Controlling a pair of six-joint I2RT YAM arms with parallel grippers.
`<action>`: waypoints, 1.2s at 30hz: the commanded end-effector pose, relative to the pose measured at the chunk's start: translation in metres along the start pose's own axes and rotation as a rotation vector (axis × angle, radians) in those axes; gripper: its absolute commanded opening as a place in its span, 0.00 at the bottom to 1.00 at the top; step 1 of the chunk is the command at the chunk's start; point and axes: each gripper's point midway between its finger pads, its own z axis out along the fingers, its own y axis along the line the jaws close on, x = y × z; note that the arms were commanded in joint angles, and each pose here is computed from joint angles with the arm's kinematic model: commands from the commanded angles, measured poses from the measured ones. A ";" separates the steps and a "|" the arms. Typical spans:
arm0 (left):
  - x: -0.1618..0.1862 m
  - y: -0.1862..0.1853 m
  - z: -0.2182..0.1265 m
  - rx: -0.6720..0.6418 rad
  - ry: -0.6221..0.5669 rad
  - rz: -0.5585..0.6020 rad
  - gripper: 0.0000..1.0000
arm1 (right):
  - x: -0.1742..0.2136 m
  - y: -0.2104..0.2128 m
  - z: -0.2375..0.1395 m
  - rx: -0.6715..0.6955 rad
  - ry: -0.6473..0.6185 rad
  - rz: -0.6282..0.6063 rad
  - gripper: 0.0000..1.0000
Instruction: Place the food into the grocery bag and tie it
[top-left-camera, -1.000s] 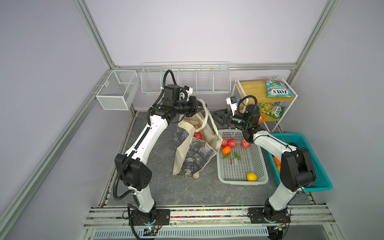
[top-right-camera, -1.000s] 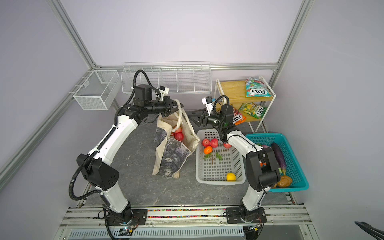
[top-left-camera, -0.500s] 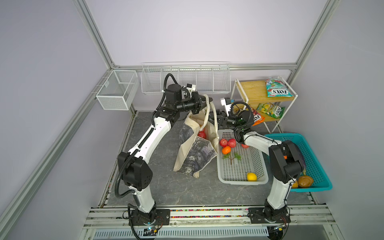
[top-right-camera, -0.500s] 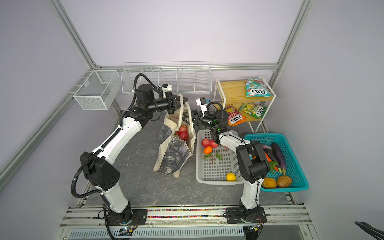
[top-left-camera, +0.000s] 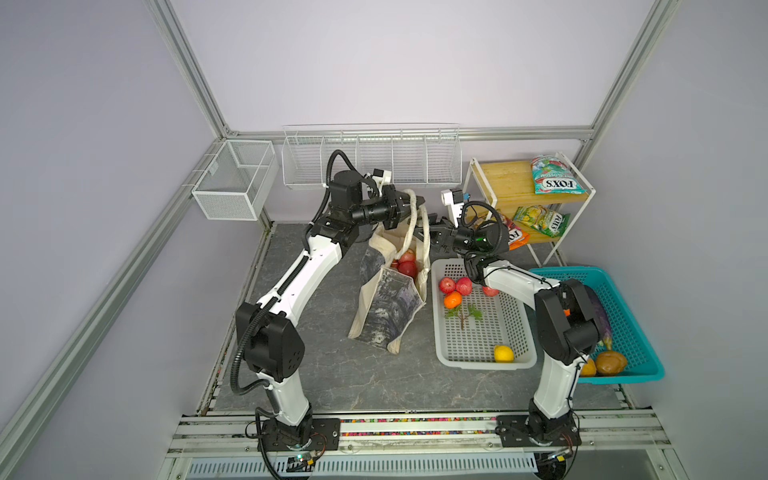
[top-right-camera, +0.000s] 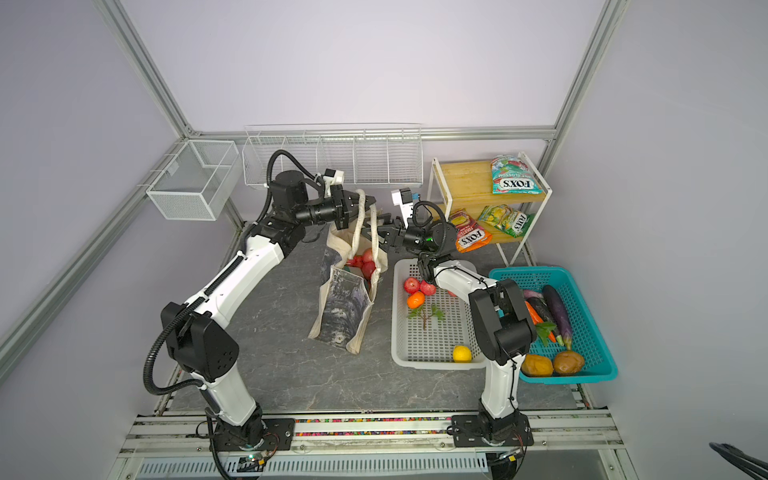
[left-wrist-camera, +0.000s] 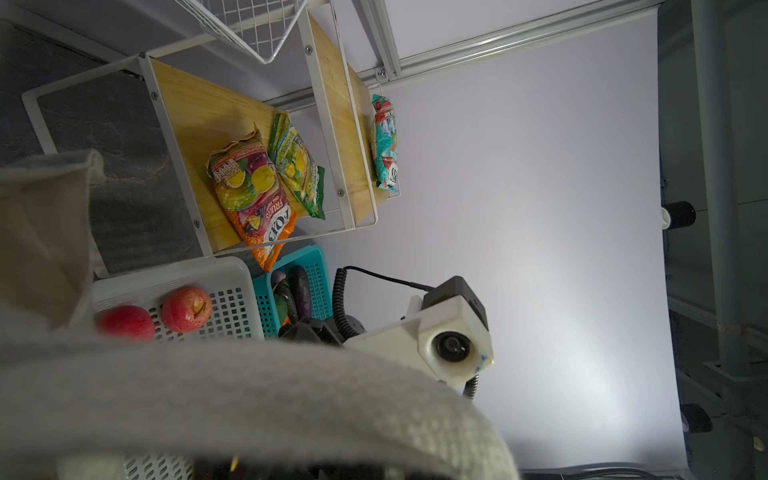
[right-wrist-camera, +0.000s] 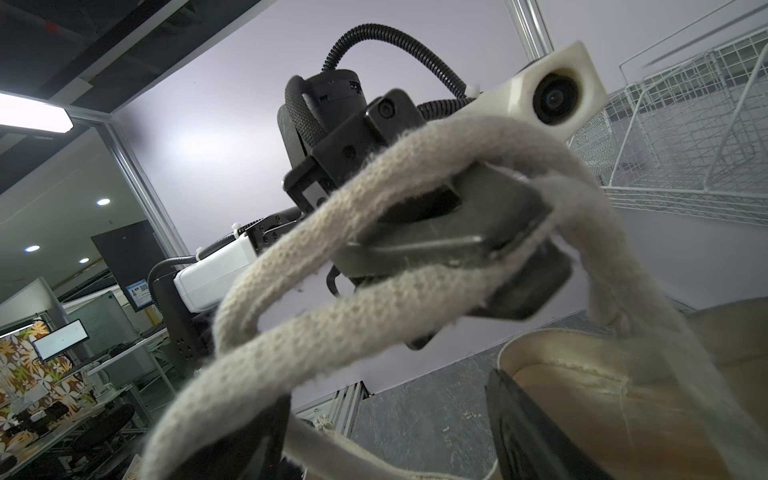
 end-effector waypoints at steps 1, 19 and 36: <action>-0.012 0.011 -0.003 -0.042 -0.042 0.027 0.00 | -0.013 0.034 0.018 -0.081 -0.017 -0.093 0.79; -0.017 0.029 -0.012 -0.096 -0.060 0.057 0.00 | -0.033 0.060 0.023 -0.094 -0.047 -0.135 0.85; -0.020 0.036 -0.013 -0.090 -0.050 0.054 0.00 | -0.050 0.091 0.026 -0.134 -0.045 -0.157 0.92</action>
